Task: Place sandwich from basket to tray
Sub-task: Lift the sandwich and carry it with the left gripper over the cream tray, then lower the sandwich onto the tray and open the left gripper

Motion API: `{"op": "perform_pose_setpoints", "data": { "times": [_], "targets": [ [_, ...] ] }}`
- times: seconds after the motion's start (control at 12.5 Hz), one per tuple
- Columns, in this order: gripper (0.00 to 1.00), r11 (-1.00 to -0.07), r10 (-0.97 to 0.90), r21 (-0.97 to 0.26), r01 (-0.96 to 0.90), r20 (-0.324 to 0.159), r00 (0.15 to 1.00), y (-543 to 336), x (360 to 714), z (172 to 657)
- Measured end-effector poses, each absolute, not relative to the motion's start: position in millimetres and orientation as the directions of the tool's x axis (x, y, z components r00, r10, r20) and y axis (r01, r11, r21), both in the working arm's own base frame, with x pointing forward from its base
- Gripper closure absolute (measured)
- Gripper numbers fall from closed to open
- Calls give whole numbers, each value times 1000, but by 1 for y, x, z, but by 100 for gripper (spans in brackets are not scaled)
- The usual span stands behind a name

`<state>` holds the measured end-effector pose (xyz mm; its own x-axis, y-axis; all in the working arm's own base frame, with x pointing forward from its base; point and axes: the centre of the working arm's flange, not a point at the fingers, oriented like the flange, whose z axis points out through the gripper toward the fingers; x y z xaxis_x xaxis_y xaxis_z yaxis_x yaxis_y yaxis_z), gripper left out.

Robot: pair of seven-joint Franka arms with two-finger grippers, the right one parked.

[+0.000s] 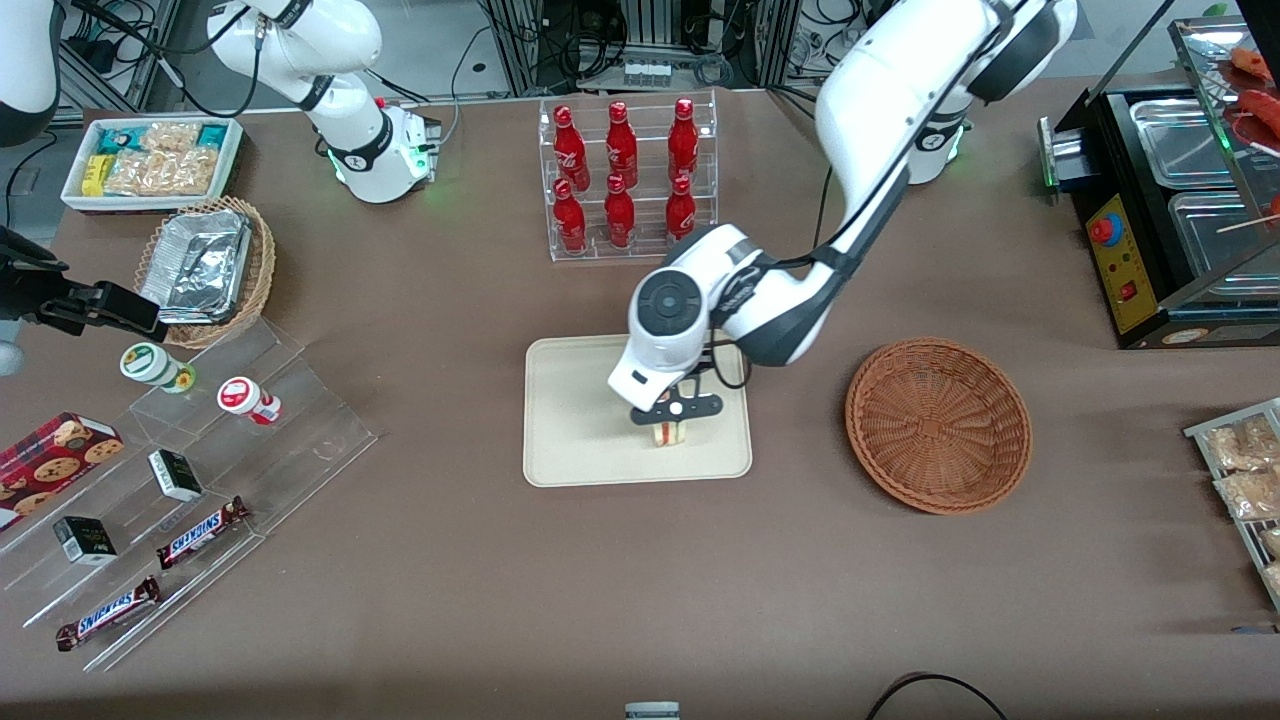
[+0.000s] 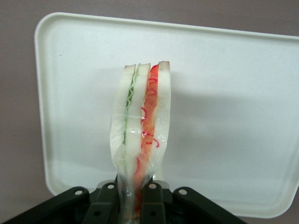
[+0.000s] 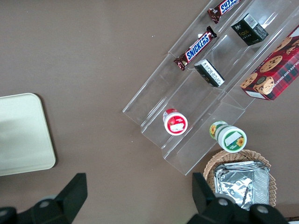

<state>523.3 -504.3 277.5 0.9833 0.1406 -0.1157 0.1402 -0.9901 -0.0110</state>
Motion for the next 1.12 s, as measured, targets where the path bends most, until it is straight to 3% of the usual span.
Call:
{"op": "perform_pose_setpoints", "data": {
  "times": [0.4, 0.96, 1.12],
  "targets": [
    [85, -987, 159, -26, 158, -88, 983, -539, 512, 255],
    [85, -978, 209, -41, 206, -92, 974, -538, 515, 241],
    [67, -977, 210, -44, 207, -95, 973, -538, 514, 237]
  ]
}}
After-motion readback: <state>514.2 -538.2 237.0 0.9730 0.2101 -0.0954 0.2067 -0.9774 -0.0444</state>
